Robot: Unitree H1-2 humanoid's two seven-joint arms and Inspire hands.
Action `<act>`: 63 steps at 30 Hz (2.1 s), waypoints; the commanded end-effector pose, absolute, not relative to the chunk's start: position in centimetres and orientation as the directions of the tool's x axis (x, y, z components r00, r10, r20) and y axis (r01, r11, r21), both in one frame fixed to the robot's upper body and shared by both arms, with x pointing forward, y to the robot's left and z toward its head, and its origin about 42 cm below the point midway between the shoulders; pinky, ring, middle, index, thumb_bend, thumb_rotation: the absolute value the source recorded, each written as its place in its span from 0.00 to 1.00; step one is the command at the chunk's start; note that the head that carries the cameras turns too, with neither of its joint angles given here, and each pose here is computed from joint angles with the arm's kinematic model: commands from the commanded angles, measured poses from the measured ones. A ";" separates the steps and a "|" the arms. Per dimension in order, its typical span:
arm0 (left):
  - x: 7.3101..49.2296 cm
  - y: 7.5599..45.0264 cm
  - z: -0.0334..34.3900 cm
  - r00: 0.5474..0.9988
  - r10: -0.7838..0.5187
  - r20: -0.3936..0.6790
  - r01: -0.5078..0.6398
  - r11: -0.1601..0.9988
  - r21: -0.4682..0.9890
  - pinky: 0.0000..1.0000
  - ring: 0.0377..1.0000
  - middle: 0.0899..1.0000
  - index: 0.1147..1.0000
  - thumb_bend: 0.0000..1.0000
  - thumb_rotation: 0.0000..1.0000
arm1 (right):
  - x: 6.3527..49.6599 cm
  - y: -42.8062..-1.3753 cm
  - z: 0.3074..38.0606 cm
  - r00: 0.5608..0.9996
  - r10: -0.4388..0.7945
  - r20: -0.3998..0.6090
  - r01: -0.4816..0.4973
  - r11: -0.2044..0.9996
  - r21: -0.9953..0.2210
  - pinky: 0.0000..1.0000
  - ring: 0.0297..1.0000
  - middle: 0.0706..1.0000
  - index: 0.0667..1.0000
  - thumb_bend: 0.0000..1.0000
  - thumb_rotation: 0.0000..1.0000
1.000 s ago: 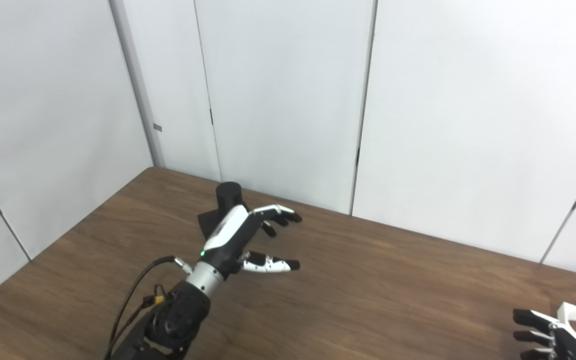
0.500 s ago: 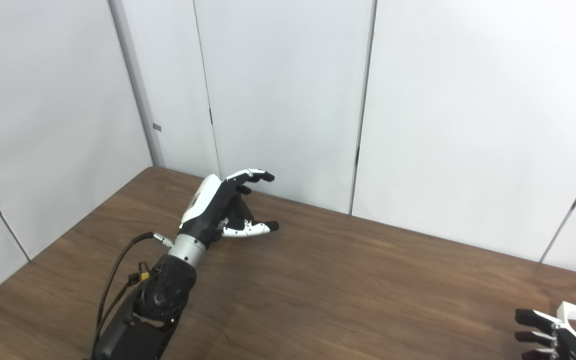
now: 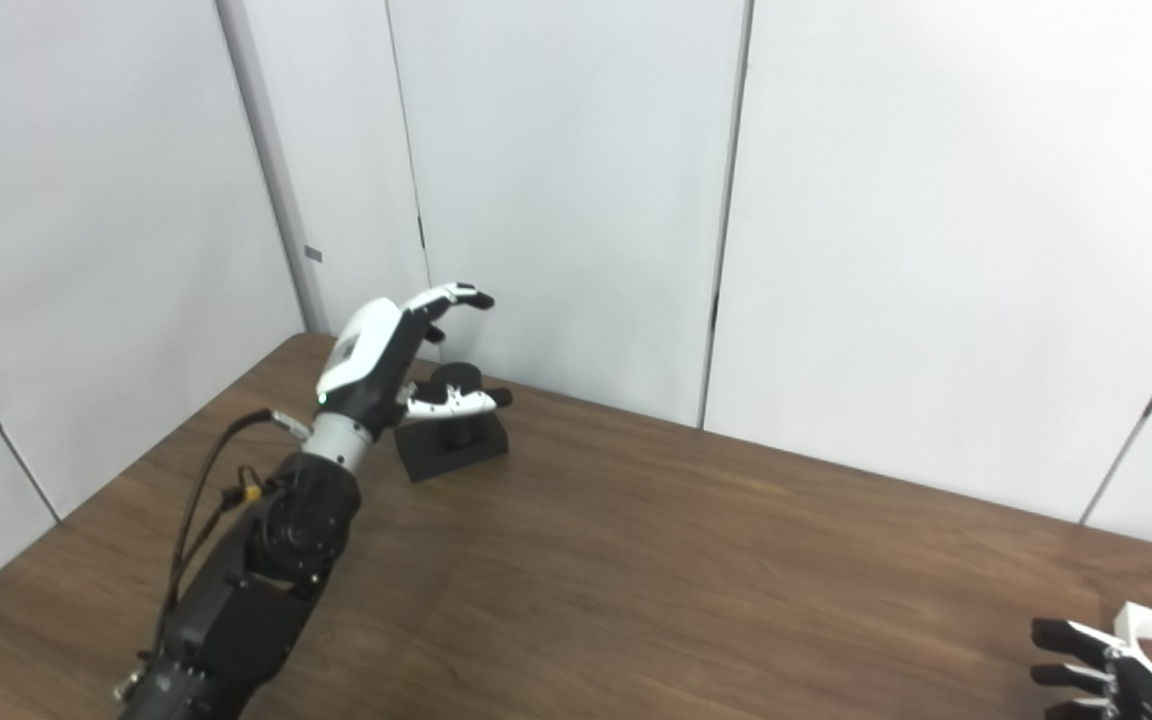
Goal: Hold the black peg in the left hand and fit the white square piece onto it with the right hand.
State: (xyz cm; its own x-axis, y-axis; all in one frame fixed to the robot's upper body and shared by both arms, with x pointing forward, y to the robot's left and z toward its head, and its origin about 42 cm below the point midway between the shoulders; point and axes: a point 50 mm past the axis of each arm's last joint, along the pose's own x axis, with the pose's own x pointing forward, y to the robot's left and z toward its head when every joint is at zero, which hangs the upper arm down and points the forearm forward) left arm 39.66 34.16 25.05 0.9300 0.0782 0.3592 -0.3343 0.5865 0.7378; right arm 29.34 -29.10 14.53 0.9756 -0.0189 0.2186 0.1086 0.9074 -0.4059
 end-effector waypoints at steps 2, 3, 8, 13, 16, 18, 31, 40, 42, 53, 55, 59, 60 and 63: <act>40.7 34.7 28.1 0.896 0.101 0.432 -0.413 0.548 0.728 0.68 0.87 0.88 0.74 0.89 0.21 | 30.0 -29.3 16.4 0.955 -0.002 0.298 0.129 0.904 -0.407 0.46 0.61 0.68 0.66 0.62 0.01; 40.9 34.9 28.3 0.894 0.109 0.435 -0.421 0.539 0.729 0.66 0.85 0.88 0.73 0.92 0.24 | 30.0 -29.3 16.4 0.954 -0.001 0.299 0.128 0.905 -0.405 0.47 0.61 0.68 0.66 0.62 0.01; 41.4 35.6 29.0 0.894 0.159 0.418 -0.437 0.505 0.744 0.68 0.87 0.90 0.73 0.97 0.26 | 29.9 -29.3 16.6 0.952 0.003 0.306 0.128 0.905 -0.406 0.46 0.61 0.68 0.66 0.62 0.00; 42.1 36.5 29.1 0.911 0.181 0.370 -0.412 0.450 0.792 0.84 0.94 0.95 0.76 1.00 0.31 | 29.7 -29.3 16.7 0.954 -0.004 0.300 0.131 0.906 -0.403 0.45 0.60 0.67 0.65 0.62 0.00; 42.5 37.0 28.8 0.919 0.190 0.344 -0.393 0.430 0.813 0.79 0.92 0.95 0.75 1.00 0.34 | 29.7 -29.4 16.7 0.955 -0.002 0.296 0.127 0.907 -0.402 0.45 0.59 0.67 0.65 0.63 0.01; 42.8 37.2 28.5 0.924 0.204 0.322 -0.380 0.419 0.825 0.78 0.91 0.95 0.75 1.00 0.37 | 29.7 -29.5 16.7 0.955 -0.001 0.296 0.126 0.906 -0.404 0.45 0.59 0.67 0.65 0.63 0.01; 44.0 38.6 26.8 0.943 0.269 0.197 -0.276 0.298 0.914 0.88 1.00 1.00 0.82 1.00 0.54 | 29.5 -29.6 16.8 0.952 -0.005 0.307 0.134 0.907 -0.399 0.44 0.58 0.67 0.65 0.63 0.00; 44.0 38.6 25.3 0.941 0.287 0.180 -0.255 0.250 0.934 0.89 1.00 0.99 0.80 1.00 0.57 | 29.2 -29.9 16.8 0.952 -0.001 0.308 0.131 0.906 -0.403 0.45 0.58 0.67 0.65 0.63 0.01; 44.1 38.4 25.0 0.941 0.295 0.164 -0.241 0.246 0.939 0.91 1.00 1.00 0.81 1.00 0.58 | 29.2 -29.9 16.8 0.951 0.000 0.311 0.131 0.907 -0.401 0.45 0.58 0.67 0.65 0.63 0.01; 44.4 38.7 23.3 0.945 0.317 0.083 -0.156 0.211 0.965 0.96 1.00 1.00 0.85 1.00 0.64 | 28.9 -30.2 16.8 0.951 -0.002 0.309 0.134 0.903 -0.408 0.45 0.58 0.67 0.65 0.64 0.04; 44.4 38.8 23.1 0.944 0.320 0.077 -0.151 0.215 0.965 0.96 1.00 1.00 0.84 1.00 0.64 | 28.9 -30.1 16.8 0.951 -0.004 0.308 0.136 0.904 -0.406 0.45 0.58 0.67 0.65 0.64 0.04; 44.3 38.9 22.7 0.943 0.328 0.059 -0.139 0.226 0.964 0.95 1.00 1.00 0.84 1.00 0.62 | 28.7 -30.1 16.9 0.952 -0.010 0.306 0.140 0.903 -0.405 0.45 0.59 0.67 0.66 0.64 0.07; 44.3 39.0 22.6 0.942 0.330 0.055 -0.136 0.228 0.964 0.96 1.00 1.00 0.84 1.00 0.62 | 28.7 -30.1 16.9 0.952 -0.009 0.306 0.140 0.903 -0.406 0.45 0.59 0.67 0.66 0.64 0.08; 44.4 39.1 22.3 0.939 0.342 0.039 -0.121 0.223 0.967 0.96 1.00 1.00 0.84 1.00 0.63 | 28.7 -30.0 17.0 0.952 -0.011 0.304 0.141 0.902 -0.408 0.46 0.60 0.68 0.66 0.63 0.06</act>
